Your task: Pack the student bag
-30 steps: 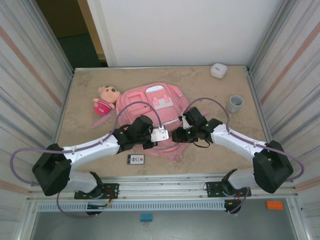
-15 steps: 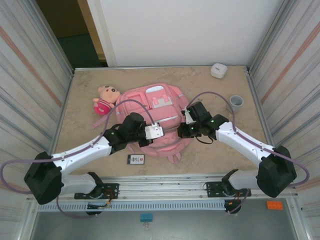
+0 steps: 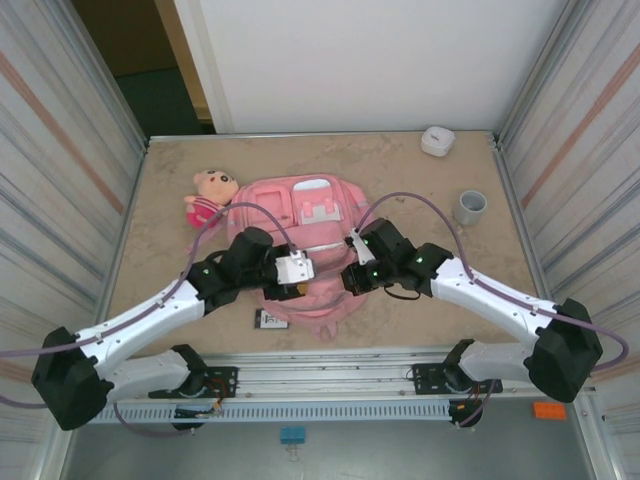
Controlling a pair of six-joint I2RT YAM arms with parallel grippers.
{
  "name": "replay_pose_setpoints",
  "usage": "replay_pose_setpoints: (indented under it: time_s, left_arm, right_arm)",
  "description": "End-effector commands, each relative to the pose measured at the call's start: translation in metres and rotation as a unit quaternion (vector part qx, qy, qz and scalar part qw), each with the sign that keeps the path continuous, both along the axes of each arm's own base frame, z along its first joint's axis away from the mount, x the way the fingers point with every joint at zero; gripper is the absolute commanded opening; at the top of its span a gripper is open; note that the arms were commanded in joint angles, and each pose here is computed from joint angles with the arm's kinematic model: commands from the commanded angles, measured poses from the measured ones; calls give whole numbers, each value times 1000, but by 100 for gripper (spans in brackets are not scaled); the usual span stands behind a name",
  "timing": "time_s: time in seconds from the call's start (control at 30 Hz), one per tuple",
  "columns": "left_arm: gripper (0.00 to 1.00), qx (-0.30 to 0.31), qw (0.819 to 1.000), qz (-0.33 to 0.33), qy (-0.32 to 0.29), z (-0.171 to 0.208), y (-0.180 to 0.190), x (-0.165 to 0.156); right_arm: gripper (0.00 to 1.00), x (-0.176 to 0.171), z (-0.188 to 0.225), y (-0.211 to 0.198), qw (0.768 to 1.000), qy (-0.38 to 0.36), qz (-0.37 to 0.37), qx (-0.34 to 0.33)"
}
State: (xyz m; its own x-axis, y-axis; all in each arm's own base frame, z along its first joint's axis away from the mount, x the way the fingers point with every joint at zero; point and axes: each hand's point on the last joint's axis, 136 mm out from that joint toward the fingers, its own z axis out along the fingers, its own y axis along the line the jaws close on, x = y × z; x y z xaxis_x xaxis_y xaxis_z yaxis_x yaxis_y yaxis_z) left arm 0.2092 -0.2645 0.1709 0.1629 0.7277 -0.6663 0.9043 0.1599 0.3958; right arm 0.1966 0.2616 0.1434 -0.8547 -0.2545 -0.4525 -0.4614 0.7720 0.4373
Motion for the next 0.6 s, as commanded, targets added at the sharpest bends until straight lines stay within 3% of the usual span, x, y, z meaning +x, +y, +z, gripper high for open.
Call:
replay_pose_setpoints:
  time_s: [0.0,0.17,0.27,0.37,0.47,0.57]
  left_arm:
    - [77,6,999,-29,-17,15,-24,-10]
    - [77,17,998,-55,4,0,-50,-14]
    - [67,38,999,-15,-10,-14,-51,5]
    - [46,50,998,10,-21,-21,-48,17]
    - [15,50,999,-9,-15,-21,-48,10]
    - [2,43,999,-28,-20,-17,-45,1]
  right_arm:
    - [0,-2,21,6,999,-19,1,35]
    - [0,-6,32,6,998,-28,11,49]
    - [0,-9,34,4,998,-31,14,54]
    - [0,-11,32,0,998,-30,11,52]
    - [0,-6,24,-13,999,-24,-18,37]
    - [0,5,11,-30,998,-5,-66,22]
